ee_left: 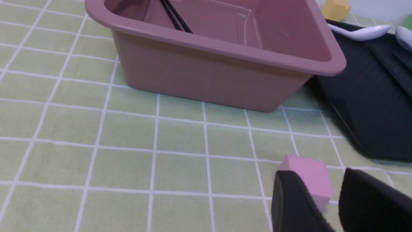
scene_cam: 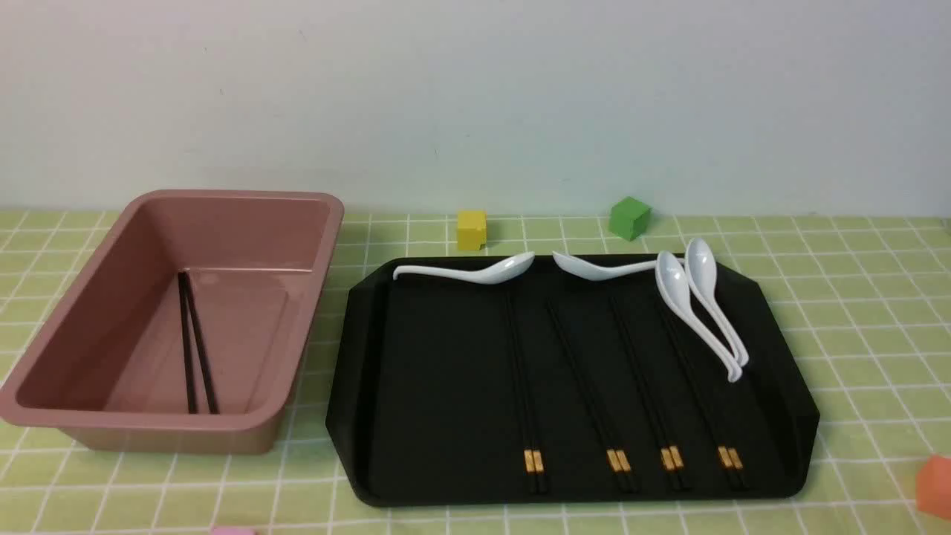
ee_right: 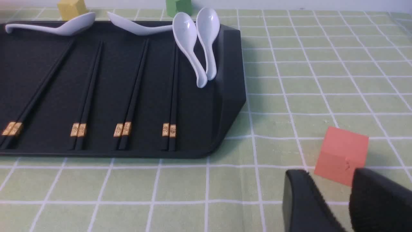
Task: On green tablecloth take chopsticks from black tray and put them in box.
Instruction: 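Reach over to the black tray and grasp a pair of chopsticks with the left gripper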
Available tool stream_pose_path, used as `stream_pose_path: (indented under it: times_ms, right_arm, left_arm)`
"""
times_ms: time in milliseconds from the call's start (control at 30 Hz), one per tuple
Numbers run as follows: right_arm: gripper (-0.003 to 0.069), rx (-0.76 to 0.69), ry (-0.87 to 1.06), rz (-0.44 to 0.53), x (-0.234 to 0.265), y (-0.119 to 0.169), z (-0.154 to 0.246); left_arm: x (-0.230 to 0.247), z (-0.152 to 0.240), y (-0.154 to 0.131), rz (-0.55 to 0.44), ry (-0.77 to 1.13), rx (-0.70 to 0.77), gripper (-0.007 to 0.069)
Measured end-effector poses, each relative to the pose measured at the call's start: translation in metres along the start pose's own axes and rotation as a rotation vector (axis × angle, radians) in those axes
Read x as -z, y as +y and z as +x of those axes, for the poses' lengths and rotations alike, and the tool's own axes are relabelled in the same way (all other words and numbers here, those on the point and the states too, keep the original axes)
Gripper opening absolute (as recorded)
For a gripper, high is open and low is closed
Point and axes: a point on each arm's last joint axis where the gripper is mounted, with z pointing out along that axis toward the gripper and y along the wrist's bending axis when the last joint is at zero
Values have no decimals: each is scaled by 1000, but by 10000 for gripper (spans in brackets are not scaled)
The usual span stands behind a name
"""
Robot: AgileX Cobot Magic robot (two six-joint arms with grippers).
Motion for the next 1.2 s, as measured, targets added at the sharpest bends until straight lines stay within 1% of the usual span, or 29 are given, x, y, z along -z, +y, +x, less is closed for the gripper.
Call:
stream_pose_path:
  times_ms: [567, 733, 800, 833, 867, 967, 1033, 1100, 1133, 1167, 1200]
  right_arm:
    - [240, 0, 0, 0, 0, 0, 0]
    - [240, 0, 0, 0, 0, 0, 0]
    - [240, 0, 0, 0, 0, 0, 0]
    - [240, 0, 0, 0, 0, 0, 0]
    - [240, 0, 0, 0, 0, 0, 0]
    - [240, 0, 0, 0, 0, 0, 0]
    - [240, 0, 0, 0, 0, 0, 0]
    - [240, 0, 0, 0, 0, 0, 0]
    - [240, 0, 0, 0, 0, 0, 0]
    - [240, 0, 0, 0, 0, 0, 0]
    - [240, 0, 0, 0, 0, 0, 0]
  left_arm:
    - [0, 0, 0, 0, 0, -1, 238]
    - [0, -4, 0, -1, -43, -18, 238]
    - [0, -6, -1, 17, -62, 64, 238]
    - [0, -6, -3, 37, -61, 150, 238]
    - [0, -6, -5, 63, -55, 277, 238]
    - [1, -6, -12, 155, -18, 730, 238]
    - [2, -7, -16, 204, 12, 973, 238]
    - [2, -9, -18, 236, 30, 1120, 238]
    - [3, -9, -19, 248, 35, 1170, 238]
    - [3, -10, -20, 260, 35, 1212, 238]
    - [3, -10, -20, 260, 33, 1215, 238]
